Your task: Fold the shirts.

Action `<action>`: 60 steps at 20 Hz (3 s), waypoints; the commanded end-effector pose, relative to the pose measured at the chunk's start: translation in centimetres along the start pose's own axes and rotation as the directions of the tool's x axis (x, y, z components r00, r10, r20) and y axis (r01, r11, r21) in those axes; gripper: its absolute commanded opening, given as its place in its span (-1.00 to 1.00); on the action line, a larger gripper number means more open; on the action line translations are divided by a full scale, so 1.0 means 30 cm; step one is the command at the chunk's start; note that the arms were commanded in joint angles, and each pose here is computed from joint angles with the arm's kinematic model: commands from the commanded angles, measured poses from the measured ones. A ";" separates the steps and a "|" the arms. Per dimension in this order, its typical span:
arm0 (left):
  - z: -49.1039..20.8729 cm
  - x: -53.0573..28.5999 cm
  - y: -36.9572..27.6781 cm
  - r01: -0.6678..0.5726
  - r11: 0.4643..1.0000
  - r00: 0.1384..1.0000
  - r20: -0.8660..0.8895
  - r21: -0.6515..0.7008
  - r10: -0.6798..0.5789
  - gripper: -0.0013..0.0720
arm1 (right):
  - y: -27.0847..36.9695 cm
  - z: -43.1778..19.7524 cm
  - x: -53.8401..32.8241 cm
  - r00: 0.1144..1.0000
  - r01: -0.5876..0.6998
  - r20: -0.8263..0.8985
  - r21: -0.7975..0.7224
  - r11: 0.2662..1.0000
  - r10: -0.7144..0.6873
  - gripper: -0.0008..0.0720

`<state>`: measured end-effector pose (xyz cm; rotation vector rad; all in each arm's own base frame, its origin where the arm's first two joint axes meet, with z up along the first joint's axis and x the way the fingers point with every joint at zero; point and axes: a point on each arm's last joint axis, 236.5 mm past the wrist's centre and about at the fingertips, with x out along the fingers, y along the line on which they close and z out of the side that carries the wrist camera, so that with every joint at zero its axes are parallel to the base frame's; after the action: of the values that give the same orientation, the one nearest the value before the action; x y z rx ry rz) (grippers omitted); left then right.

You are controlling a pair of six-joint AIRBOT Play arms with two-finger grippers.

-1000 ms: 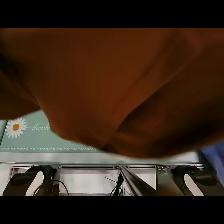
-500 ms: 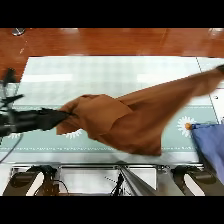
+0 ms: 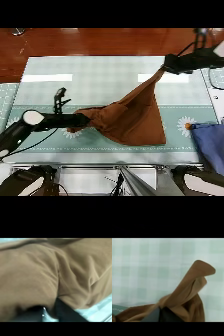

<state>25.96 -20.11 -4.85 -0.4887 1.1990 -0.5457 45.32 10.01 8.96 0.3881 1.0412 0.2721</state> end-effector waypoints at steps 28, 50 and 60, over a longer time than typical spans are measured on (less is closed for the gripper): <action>0.124 -0.031 0.010 0.314 0.939 0.874 -0.344 -0.139 -0.343 -0.90 | -0.458 -0.920 -0.113 0.902 0.151 -0.430 0.383 0.911 0.032 0.72; 0.188 -0.089 -0.036 0.339 0.932 0.870 -0.336 -0.125 -0.361 -0.90 | -0.140 -0.707 0.114 0.879 -0.152 -0.425 0.178 0.972 0.215 -0.92; 0.894 -1.192 -0.776 0.011 0.821 0.689 0.591 0.571 -0.420 -0.90 | 0.414 0.334 -1.076 0.794 0.062 0.577 -0.387 0.920 0.189 -0.92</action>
<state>41.84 -15.58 30.53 -0.4213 0.5635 -0.8640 42.15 7.35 31.41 0.2273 0.6247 0.4401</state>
